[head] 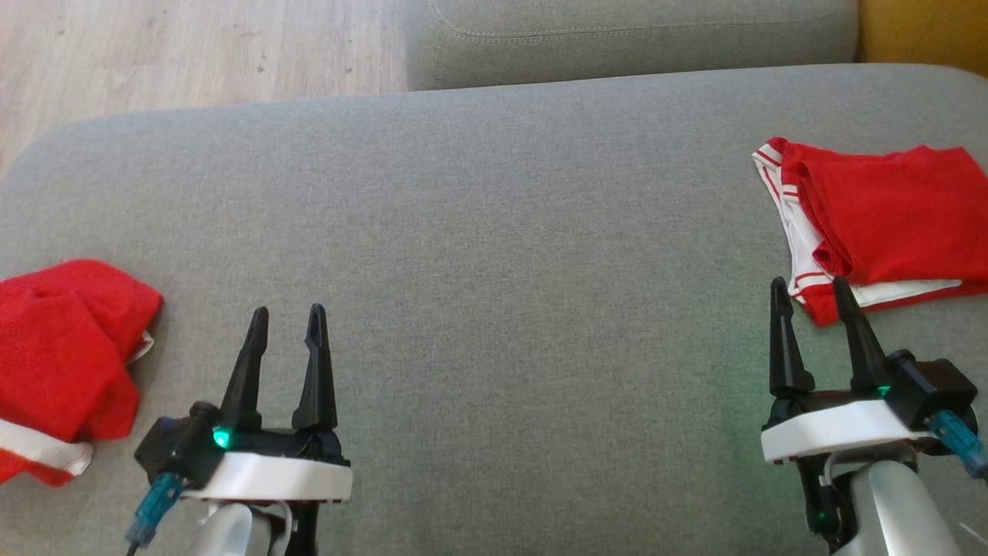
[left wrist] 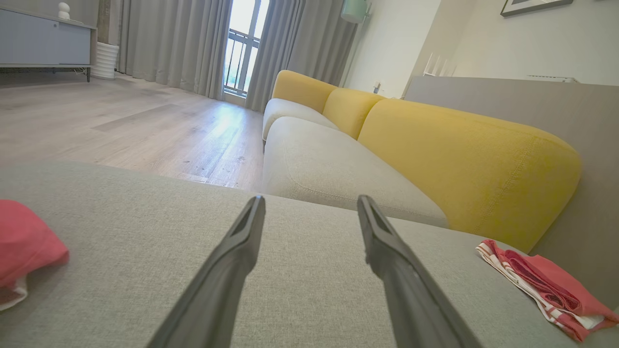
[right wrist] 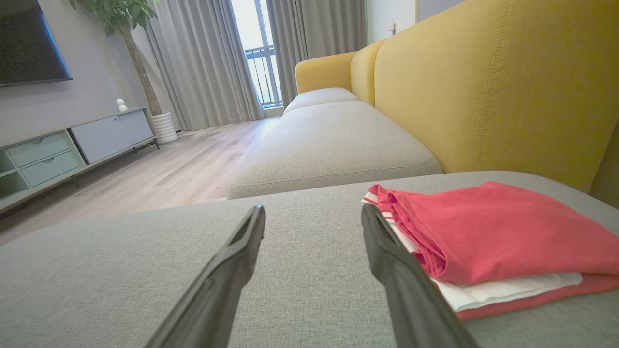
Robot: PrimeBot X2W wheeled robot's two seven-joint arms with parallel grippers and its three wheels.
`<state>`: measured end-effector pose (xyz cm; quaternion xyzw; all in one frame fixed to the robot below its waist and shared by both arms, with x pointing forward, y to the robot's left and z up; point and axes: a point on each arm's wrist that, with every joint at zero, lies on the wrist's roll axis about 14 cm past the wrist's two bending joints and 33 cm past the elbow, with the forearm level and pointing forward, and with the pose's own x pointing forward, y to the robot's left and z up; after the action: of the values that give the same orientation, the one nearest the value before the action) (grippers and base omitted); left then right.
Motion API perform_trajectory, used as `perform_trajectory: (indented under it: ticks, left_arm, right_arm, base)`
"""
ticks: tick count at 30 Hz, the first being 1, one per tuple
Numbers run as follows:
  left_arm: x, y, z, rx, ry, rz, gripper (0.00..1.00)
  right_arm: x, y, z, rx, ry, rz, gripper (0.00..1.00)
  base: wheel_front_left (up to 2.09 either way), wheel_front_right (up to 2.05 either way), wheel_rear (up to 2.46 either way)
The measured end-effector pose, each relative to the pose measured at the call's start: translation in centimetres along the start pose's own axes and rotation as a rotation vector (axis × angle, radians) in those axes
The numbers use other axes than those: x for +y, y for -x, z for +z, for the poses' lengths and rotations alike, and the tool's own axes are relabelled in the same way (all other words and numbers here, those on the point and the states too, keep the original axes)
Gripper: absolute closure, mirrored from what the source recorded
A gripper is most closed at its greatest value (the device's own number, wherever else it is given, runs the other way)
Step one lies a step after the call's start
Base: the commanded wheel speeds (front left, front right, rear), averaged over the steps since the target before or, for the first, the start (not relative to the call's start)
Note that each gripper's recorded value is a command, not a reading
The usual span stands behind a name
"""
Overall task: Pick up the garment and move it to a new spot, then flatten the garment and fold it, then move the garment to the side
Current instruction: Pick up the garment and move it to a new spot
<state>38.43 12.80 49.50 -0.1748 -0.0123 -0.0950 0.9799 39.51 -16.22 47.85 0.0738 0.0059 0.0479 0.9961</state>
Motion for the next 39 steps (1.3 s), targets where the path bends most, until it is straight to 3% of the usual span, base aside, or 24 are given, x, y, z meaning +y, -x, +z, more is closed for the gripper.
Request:
perform_trajectory:
  ticks: [12, 27, 39]
  left_arm:
    - [2.7, 1.2, 1.0, -0.027, -0.020, 0.090, 0.00]
    - [11.1, 5.7, 2.9, -0.065, -0.060, 0.374, 0.00]
    - [19.4, 2.4, 3.2, 0.093, -0.209, 0.469, 0.00]
  right_arm:
    - [2.2, -1.0, 0.6, -0.025, -0.011, 0.063, 0.00]
    - [8.3, -3.6, -1.5, 0.025, -0.032, 0.240, 0.00]
    - [8.8, -6.4, -3.6, 0.057, -0.005, 0.262, 0.00]
  base:
    - [0.00, 0.00, 0.00]
    - [0.00, 0.00, 0.00]
    - [0.00, 0.00, 0.00]
